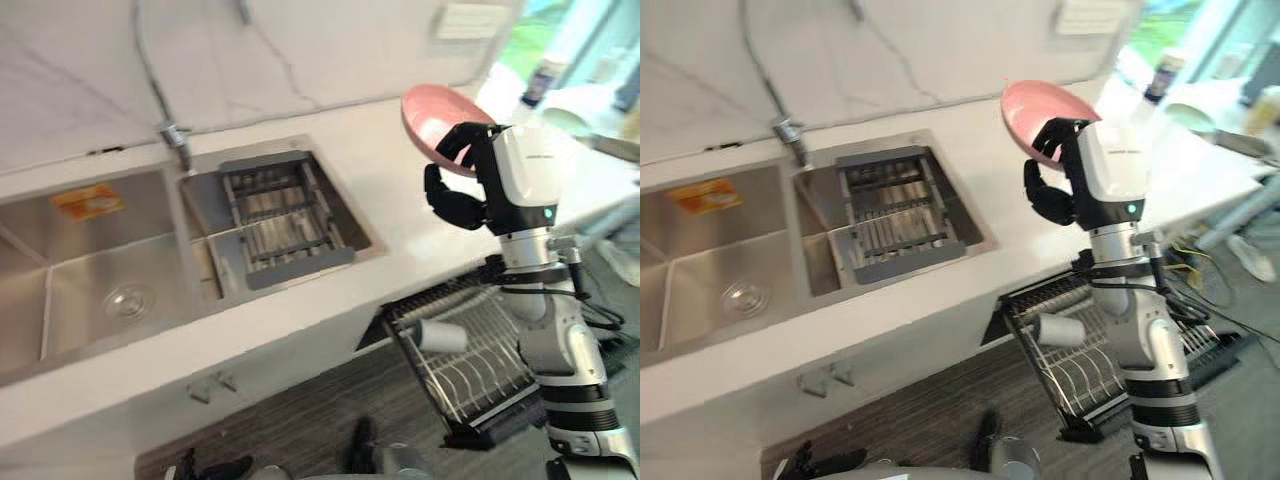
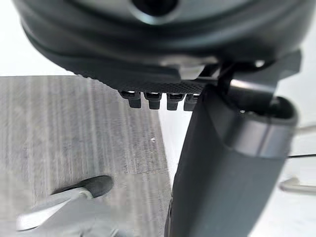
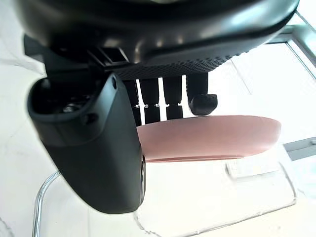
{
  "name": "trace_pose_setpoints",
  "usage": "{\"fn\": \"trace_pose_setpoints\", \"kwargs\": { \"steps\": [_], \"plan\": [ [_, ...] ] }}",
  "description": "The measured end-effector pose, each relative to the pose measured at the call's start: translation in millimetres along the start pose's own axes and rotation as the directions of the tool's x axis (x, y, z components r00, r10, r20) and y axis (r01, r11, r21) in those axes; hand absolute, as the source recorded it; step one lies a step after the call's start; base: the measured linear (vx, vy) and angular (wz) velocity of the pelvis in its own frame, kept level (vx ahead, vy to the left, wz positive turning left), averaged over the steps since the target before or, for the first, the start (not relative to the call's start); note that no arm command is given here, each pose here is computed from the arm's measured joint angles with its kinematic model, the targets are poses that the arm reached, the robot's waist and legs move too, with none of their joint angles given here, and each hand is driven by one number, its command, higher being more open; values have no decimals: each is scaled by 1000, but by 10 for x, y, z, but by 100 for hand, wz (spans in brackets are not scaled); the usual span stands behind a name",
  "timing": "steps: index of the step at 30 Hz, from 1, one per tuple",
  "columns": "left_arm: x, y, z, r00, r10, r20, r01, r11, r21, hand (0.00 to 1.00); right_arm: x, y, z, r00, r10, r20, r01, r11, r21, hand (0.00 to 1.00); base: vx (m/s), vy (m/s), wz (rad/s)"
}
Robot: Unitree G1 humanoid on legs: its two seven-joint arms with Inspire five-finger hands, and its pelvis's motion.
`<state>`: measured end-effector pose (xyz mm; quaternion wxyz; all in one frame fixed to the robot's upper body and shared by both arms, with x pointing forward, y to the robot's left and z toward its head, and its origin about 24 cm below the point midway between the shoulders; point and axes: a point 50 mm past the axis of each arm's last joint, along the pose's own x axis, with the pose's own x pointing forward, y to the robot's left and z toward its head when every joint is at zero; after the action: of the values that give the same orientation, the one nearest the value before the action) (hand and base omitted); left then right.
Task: Walk over to the sink, pick up the cup, carry it to the dishwasher, place the cup inside the dishwasher, then close the dishwasher door
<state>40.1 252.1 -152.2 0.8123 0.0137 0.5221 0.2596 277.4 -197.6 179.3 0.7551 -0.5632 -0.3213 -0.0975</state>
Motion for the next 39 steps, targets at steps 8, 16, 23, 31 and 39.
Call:
{"fn": "trace_pose_setpoints", "kwargs": {
  "steps": [8,16,23,31,39],
  "plan": [
    [9,-246,51,998,-58,-36,55,996,-76,100,-50,-58,-118,999,40,6,-39,996,-79,0,-60,-156,-98],
    [-10,-214,-1,999,-38,-31,35,996,-84,100,-448,-164,-254,991,72,-113,-80,994,-72,0,-78,66,-2],
    [-18,-210,-8,999,-35,-10,35,998,-46,100,-691,34,-221,970,115,-213,-108,993,42,0,-21,143,-2],
    [-7,-227,36,999,-52,13,52,998,-30,100,-1012,430,-422,878,201,-436,-148,977,151,0,-22,193,2],
    [16,-341,147,995,-92,38,92,996,0,100,-1378,857,-572,738,324,-593,-227,945,234,0,-1,156,12]
  ]
}}
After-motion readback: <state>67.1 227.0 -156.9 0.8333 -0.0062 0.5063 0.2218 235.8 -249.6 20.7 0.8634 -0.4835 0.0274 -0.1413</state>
